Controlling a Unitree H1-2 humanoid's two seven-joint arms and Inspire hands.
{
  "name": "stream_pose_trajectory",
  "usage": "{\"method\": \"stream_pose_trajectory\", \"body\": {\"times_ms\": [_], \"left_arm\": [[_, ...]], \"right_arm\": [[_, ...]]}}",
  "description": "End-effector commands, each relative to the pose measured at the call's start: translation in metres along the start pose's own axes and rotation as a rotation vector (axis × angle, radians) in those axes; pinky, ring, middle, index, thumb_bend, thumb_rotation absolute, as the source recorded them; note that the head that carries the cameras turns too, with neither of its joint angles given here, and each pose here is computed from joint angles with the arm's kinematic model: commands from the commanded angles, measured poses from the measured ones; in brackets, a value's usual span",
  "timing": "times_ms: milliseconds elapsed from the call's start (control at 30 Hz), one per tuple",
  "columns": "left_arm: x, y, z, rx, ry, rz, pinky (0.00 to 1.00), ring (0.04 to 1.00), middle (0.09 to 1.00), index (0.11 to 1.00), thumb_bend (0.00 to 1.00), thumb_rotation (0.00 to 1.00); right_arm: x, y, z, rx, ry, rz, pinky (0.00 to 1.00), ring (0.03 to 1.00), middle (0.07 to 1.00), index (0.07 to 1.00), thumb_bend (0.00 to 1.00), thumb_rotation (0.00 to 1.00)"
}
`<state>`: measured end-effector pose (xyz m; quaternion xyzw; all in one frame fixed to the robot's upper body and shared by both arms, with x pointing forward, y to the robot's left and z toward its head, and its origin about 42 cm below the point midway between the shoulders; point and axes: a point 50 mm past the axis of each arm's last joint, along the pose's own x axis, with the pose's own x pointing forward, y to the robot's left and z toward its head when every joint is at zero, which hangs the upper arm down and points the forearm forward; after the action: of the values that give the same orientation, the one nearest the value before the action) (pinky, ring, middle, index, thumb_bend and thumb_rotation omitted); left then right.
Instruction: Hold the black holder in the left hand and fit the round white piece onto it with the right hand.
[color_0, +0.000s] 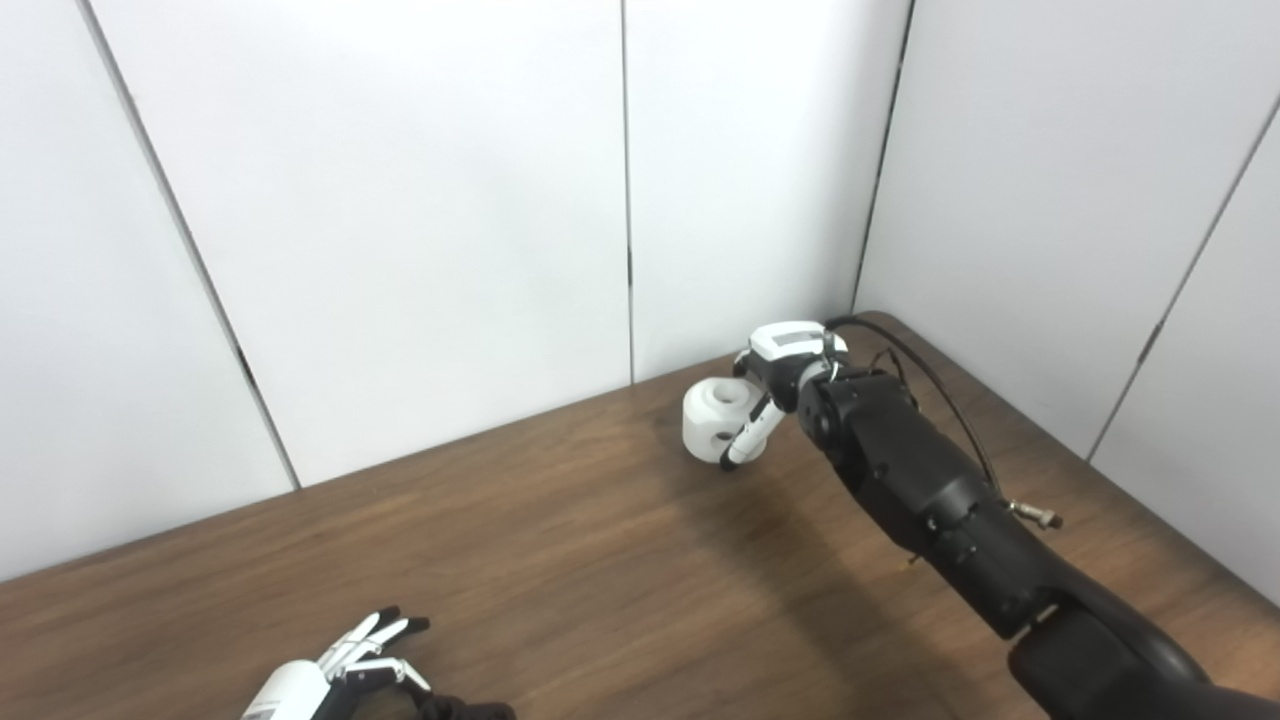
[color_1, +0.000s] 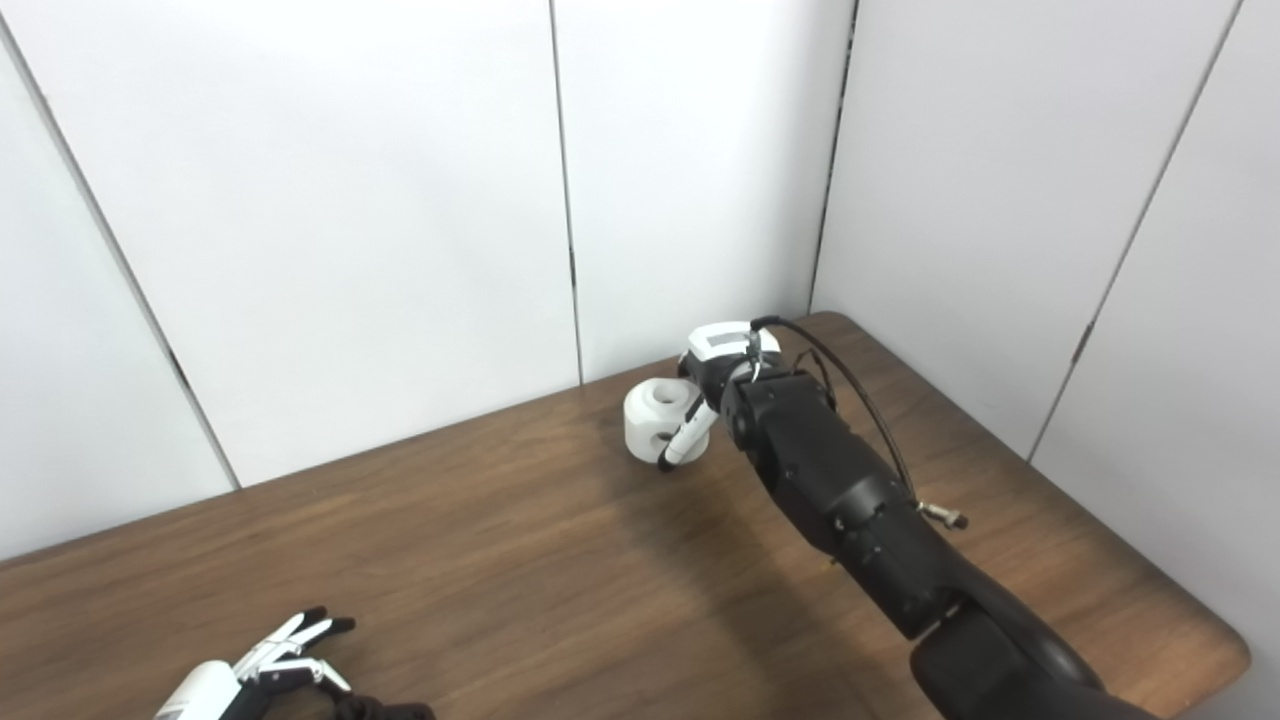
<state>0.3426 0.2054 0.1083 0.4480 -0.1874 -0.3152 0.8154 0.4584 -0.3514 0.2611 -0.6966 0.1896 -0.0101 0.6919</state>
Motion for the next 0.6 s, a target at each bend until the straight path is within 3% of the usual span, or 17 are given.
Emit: {"method": "stream_pose_trajectory", "body": {"times_ms": [0,133,200,367,400,433,567], "left_arm": [[-0.031,-0.033,-0.012,0.021,0.084,-0.195,0.9,0.968,0.901,0.484,0.52,0.06],[-0.033,-0.032,-0.007,0.024,0.089,-0.204,0.94,0.979,0.912,0.485,0.52,0.06],[-0.034,-0.033,-0.006,0.024,0.094,-0.202,0.93,0.975,0.91,0.485,0.52,0.06],[-0.036,-0.032,-0.003,0.009,0.101,-0.206,0.91,0.964,0.905,0.485,0.52,0.06],[-0.036,-0.031,-0.002,0.008,0.1,-0.208,0.91,0.964,0.905,0.486,0.52,0.06],[-0.037,-0.031,-0.001,0.007,0.101,-0.211,0.91,0.965,0.907,0.486,0.52,0.06],[-0.037,-0.029,0.002,-0.004,0.109,-0.211,0.91,0.969,0.911,0.486,0.52,0.05]], "right_arm": [[0.001,-0.028,0.004,0.019,-0.016,-0.105,1.0,1.0,1.0,0.839,1.0,0.49],[0.003,-0.022,0.004,0.048,-0.047,-0.164,0.99,0.989,0.968,0.783,0.97,0.45],[0.005,-0.016,0.004,0.062,-0.067,-0.223,0.93,0.93,0.906,0.721,0.94,0.4],[0.011,-0.002,0.003,0.06,-0.093,-0.317,0.94,0.863,0.828,0.619,0.81,0.29],[0.012,0.001,0.002,0.063,-0.098,-0.333,0.95,0.856,0.815,0.557,0.67,0.22],[0.014,0.004,0.002,0.067,-0.104,-0.346,0.96,0.849,0.803,0.525,0.6,0.19],[0.017,0.015,-0.001,0.073,-0.119,-0.373,0.99,0.827,0.762,0.486,0.52,0.14]]}}
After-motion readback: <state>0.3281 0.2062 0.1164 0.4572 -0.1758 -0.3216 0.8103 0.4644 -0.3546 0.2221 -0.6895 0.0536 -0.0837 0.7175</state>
